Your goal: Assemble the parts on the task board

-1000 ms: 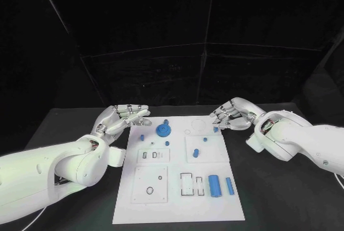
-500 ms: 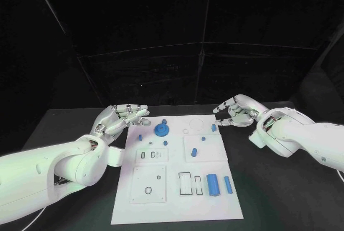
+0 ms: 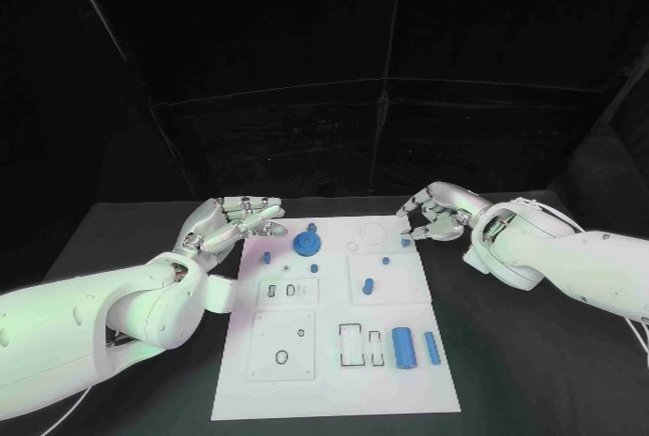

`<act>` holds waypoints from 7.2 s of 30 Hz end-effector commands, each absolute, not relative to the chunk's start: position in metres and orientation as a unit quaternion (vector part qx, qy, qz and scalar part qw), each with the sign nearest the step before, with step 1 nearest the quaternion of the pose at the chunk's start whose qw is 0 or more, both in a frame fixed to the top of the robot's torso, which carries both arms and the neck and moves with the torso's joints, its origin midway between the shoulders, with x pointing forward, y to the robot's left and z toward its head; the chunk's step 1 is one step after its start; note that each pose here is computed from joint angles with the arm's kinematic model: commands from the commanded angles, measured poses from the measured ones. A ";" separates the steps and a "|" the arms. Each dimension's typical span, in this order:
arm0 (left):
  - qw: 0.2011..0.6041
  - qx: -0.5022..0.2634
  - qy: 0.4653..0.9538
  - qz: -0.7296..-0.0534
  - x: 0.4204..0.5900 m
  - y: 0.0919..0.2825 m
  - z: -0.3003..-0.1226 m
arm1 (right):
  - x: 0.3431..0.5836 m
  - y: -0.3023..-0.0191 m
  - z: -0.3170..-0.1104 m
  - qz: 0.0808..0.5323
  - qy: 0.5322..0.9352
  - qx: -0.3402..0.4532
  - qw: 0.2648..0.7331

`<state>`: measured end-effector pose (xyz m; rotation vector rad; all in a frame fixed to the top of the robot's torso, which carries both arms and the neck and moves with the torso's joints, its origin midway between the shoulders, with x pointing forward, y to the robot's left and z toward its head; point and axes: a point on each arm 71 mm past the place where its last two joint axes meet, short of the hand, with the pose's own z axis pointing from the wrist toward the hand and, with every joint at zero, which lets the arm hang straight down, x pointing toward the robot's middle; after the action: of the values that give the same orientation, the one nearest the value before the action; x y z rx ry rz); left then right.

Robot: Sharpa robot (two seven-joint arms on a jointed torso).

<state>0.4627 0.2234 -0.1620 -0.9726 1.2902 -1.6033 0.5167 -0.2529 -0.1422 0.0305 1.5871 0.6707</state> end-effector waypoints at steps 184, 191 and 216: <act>0.420 -0.400 0.511 -0.634 0.473 0.231 -0.163 | 0.455 -0.036 -0.210 0.269 0.762 -0.113 0.577; 0.421 -0.400 0.511 -0.634 0.473 0.232 -0.163 | 0.455 -0.036 -0.211 0.263 0.766 -0.117 0.575; 0.421 -0.400 0.511 -0.633 0.474 0.232 -0.164 | 0.457 -0.038 -0.209 0.253 0.758 -0.106 0.592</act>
<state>0.4740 0.2332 -0.1652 -1.0096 1.2833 -1.5706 0.4563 -0.0361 -0.2055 -0.2499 1.7482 0.6165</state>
